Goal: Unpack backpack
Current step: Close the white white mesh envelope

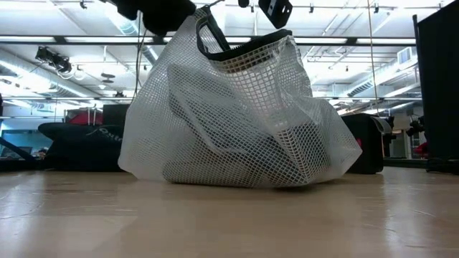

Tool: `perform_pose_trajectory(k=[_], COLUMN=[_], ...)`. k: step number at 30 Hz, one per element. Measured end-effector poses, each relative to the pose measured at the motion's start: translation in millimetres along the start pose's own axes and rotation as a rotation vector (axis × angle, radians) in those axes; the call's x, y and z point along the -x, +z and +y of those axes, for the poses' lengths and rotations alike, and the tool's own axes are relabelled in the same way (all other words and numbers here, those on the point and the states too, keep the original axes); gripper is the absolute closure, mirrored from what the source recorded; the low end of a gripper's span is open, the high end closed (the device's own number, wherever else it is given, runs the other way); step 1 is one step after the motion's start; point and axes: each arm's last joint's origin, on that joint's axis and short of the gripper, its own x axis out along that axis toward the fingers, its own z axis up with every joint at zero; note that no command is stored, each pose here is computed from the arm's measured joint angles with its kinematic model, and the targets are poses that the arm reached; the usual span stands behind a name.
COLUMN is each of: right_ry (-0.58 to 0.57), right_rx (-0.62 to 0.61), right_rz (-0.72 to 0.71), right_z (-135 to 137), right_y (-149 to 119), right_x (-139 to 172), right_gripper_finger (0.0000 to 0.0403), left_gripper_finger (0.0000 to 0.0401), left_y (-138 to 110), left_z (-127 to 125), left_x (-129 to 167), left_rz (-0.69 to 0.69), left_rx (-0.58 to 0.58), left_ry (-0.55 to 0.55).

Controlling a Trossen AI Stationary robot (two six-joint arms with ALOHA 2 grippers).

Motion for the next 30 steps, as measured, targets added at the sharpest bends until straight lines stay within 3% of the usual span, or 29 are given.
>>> perform_pose_trajectory(k=[6, 12, 15, 21, 30], right_ry=[-0.001, -0.001, -0.001, -0.001, 0.083], right_rx=[0.000, 0.000, 0.000, -0.003, -0.070], right_rz=[0.000, 0.000, 0.000, 0.001, 0.071], right_z=[0, 0, 0, 0, 2], right_y=[0, 0, 0, 0, -5], right_x=[0, 0, 0, 0, 0], right_gripper_finger=[0.0403, 0.0403, 0.0403, 0.0403, 0.0403], left_gripper_finger=[0.0182, 0.0222, 0.0264, 0.0387, 0.0400], left_y=[4, 0, 0, 3, 9], left_z=[-4, -7, -7, -6, -4], left_x=[-10, -17, -17, -17, -12], left_rz=[0.013, 0.040, 0.039, 0.011, -0.026], left_rx=[-0.013, -0.026, -0.026, -0.048, -0.067], left_ry=[0.038, 0.037, 0.037, 0.036, 0.055])
